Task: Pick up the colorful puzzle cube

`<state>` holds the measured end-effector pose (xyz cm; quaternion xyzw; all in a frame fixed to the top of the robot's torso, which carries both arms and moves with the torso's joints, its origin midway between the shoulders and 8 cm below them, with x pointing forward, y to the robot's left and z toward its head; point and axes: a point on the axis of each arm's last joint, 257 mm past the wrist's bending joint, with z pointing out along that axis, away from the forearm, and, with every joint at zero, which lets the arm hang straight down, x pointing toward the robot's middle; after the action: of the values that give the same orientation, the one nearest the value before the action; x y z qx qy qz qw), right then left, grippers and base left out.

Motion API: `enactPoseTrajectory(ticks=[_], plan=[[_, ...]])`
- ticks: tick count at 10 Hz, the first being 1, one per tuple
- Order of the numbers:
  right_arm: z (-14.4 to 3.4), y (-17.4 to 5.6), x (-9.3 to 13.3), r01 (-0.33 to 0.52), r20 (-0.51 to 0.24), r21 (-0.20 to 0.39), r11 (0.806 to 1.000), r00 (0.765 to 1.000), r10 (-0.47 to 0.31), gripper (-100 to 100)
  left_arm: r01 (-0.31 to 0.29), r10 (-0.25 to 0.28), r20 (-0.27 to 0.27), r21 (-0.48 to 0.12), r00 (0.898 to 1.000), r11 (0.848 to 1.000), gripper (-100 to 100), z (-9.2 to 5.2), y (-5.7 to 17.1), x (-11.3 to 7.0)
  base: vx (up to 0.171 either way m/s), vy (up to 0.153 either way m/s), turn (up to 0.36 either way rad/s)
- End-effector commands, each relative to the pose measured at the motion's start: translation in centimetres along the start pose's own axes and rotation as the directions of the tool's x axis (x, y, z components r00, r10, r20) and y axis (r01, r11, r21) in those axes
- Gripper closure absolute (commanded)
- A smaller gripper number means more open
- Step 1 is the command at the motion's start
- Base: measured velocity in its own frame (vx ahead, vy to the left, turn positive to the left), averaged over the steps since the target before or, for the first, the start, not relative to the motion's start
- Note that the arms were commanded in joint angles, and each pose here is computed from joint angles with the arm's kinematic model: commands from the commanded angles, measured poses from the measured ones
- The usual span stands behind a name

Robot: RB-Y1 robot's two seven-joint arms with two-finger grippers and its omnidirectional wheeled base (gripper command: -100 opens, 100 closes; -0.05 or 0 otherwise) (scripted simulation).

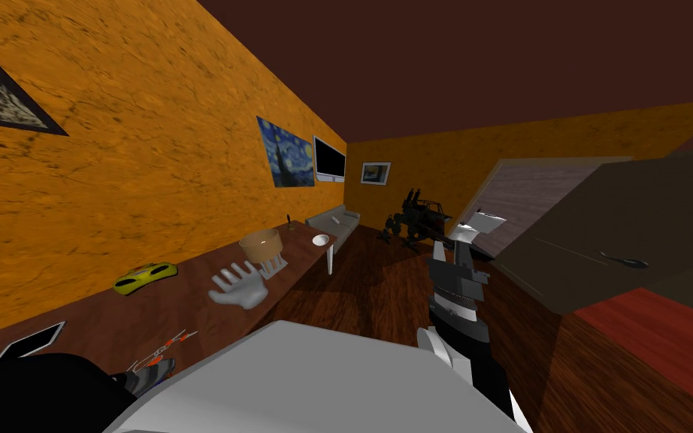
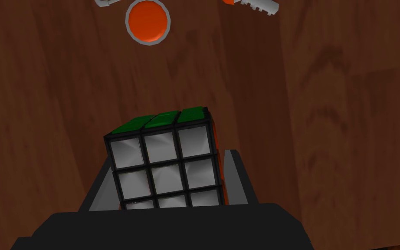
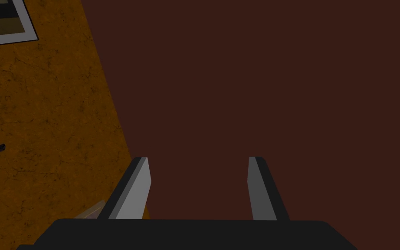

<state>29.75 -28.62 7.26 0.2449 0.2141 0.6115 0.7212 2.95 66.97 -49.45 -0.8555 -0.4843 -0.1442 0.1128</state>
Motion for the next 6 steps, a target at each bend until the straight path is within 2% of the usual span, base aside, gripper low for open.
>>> enactPoseTrajectory(ticks=[1, 2, 3, 4, 5, 6], plan=[[0.0, 0.0, 0.0, 0.000, 0.000, 0.000, 1.000, 1.000, 0.000, 0, 0.000, 0.000, 0.000, 0.000, 1.000, 1.000, 100, 0.0, 0.0, 0.0, 0.000, 0.000, 0.000], [0.0, 0.0, 0.0, 0.000, 0.000, 0.000, 1.000, 1.000, 0.000, 0, -0.001, 0.001, 0.000, 0.000, 1.000, 1.000, 0, 0.0, 0.0, 0.0, 0.000, 0.000, 0.000], [0.0, 0.0, 0.0, 0.000, 0.000, 0.000, 1.000, 1.000, 0.000, 0, -0.007, 0.008, 0.002, -0.003, 1.000, 1.000, 100, -0.5, 0.6, 1.2, -0.027, -0.042, 0.047], [0.0, 0.0, 0.0, 0.000, 0.000, 0.000, 1.000, 1.000, 0.000, 0, -0.011, 0.011, 0.004, -0.005, 1.000, 1.000, 100, -1.0, 0.9, 1.8, -0.053, -0.077, 0.048], [0.0, 0.0, 0.0, 0.000, 0.000, 0.000, 1.000, 1.000, 0.000, 0, -0.008, 0.008, 0.000, -0.004, 1.000, 1.000, 100, -0.7, 0.7, 1.5, -0.024, -0.036, 0.010], [0.0, 0.0, 0.0, 0.000, 0.000, 0.000, 1.000, 1.000, 0.000, 0, -0.009, 0.009, 0.002, -0.004, 1.000, 1.000, 0, -0.8, 0.7, 1.5, -0.004, -0.007, 0.001]])
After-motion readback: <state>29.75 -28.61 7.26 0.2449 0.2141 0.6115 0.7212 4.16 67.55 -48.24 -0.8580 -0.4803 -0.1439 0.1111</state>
